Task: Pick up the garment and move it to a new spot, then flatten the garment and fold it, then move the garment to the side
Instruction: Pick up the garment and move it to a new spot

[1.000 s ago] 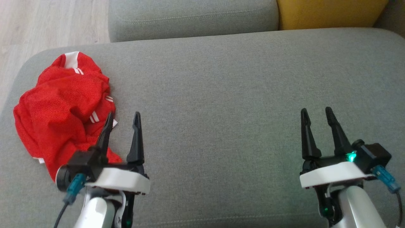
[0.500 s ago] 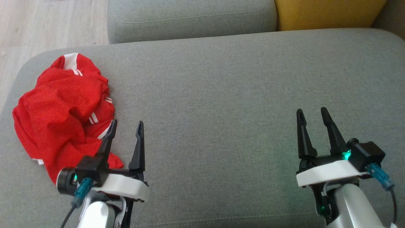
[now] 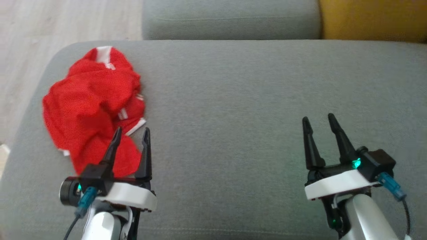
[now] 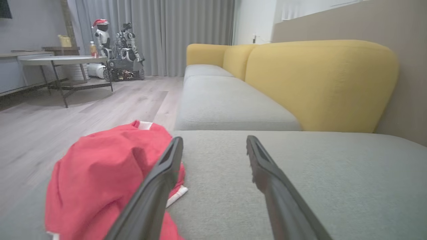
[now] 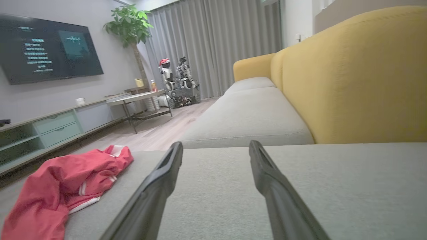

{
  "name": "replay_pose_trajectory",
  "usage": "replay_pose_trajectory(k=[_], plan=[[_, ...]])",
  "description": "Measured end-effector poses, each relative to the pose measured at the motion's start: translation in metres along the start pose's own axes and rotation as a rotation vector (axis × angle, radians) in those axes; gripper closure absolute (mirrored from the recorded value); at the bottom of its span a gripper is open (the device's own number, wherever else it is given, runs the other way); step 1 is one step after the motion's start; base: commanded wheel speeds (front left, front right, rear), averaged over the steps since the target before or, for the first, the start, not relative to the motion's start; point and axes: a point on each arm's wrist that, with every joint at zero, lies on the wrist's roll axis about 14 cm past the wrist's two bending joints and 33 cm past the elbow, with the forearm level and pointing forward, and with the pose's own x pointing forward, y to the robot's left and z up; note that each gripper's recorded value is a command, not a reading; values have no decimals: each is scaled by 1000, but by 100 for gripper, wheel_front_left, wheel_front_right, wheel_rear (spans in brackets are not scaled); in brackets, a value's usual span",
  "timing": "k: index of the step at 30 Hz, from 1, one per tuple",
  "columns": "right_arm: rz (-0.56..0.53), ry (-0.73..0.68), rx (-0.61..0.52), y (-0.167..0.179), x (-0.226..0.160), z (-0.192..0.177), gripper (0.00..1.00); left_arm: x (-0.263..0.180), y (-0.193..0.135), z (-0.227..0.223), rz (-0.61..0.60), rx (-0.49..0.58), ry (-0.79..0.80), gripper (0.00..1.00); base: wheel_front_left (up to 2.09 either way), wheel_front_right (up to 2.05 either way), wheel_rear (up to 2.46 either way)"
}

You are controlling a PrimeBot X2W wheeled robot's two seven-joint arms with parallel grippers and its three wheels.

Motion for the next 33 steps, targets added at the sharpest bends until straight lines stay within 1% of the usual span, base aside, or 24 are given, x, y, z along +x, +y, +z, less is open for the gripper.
replay_pose_trajectory(k=[10,11,15,16,17,18,22,27,33], plan=[[214,35,18,70,23,-14,0,-34,58,13,196,22,-27,0,0,0,0],[214,35,18,70,23,-14,0,-34,58,13,196,22,-27,0,0,0,0],[298,47,25,99,28,-19,0,-51,77,21,266,33,-44,0,0,0,0],[341,54,29,114,30,-21,0,-62,85,22,302,36,-45,0,0,0,0],[341,54,29,114,30,-21,0,-62,85,22,302,36,-45,0,0,0,0],[377,59,32,126,31,-23,0,-73,93,20,335,38,-38,0,0,0,0],[443,73,41,149,31,-28,0,-90,105,21,391,42,-34,0,0,0,0],[478,83,50,161,31,-31,0,-100,116,24,435,48,-41,0,0,0,0],[467,86,56,158,30,-31,0,-98,118,26,437,50,-47,0,0,0,0]])
